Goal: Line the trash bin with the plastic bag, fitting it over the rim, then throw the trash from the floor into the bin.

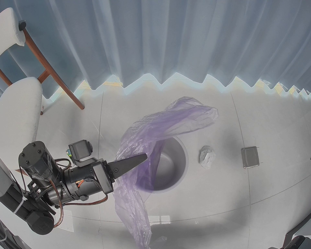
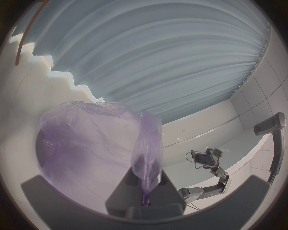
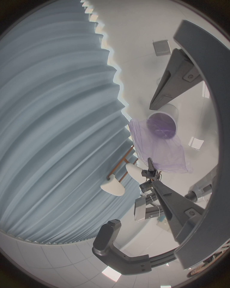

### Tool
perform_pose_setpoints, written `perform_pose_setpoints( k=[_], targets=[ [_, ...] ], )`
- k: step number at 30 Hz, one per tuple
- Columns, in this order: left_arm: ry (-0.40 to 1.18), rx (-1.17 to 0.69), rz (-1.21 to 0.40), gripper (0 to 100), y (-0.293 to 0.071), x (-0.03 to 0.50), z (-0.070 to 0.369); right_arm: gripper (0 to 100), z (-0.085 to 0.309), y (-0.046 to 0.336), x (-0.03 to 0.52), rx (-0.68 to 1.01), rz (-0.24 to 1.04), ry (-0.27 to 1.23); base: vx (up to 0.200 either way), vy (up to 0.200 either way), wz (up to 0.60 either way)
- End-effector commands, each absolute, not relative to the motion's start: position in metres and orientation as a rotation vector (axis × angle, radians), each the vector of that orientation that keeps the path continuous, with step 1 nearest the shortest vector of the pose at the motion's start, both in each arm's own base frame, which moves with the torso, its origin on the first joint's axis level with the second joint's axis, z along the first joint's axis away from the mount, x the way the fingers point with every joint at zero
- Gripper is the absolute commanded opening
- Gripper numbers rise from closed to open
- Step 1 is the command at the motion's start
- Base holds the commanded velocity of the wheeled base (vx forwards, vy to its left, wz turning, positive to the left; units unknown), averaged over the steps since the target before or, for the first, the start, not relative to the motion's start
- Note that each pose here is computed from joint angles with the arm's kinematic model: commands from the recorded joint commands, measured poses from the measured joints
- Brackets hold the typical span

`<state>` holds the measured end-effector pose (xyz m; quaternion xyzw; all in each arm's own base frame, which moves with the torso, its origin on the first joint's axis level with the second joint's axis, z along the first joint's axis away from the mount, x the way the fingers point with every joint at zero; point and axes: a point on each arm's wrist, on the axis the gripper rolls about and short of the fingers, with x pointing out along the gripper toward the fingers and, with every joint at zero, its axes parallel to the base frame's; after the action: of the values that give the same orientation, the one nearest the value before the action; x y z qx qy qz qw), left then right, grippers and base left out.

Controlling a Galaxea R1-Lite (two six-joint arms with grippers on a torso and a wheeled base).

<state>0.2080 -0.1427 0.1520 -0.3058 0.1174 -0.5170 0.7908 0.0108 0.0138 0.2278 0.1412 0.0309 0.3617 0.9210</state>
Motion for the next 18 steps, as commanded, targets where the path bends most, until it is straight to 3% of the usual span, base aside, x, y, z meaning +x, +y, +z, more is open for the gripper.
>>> perform_pose_setpoints(
  k=[1,9,15,18],
  targets=[
    [0.233,-0.646,-1.121,0,-0.135,0.196,0.157,100,0.248,0.029,0.051,0.268,0.858,0.196,0.000,0.000,0.00],
    [0.221,-0.647,-1.121,0,-0.134,0.195,0.160,100,0.271,0.046,0.085,0.273,0.946,0.252,0.000,0.000,0.00],
    [0.220,-0.647,-1.108,0,-0.132,0.198,0.159,100,0.241,0.047,0.089,0.290,0.938,0.353,0.000,0.000,0.00],
    [0.212,-0.651,-1.087,0,-0.128,0.203,0.159,100,0.239,0.047,0.090,0.291,0.961,0.317,0.000,0.000,0.00]
  ],
)
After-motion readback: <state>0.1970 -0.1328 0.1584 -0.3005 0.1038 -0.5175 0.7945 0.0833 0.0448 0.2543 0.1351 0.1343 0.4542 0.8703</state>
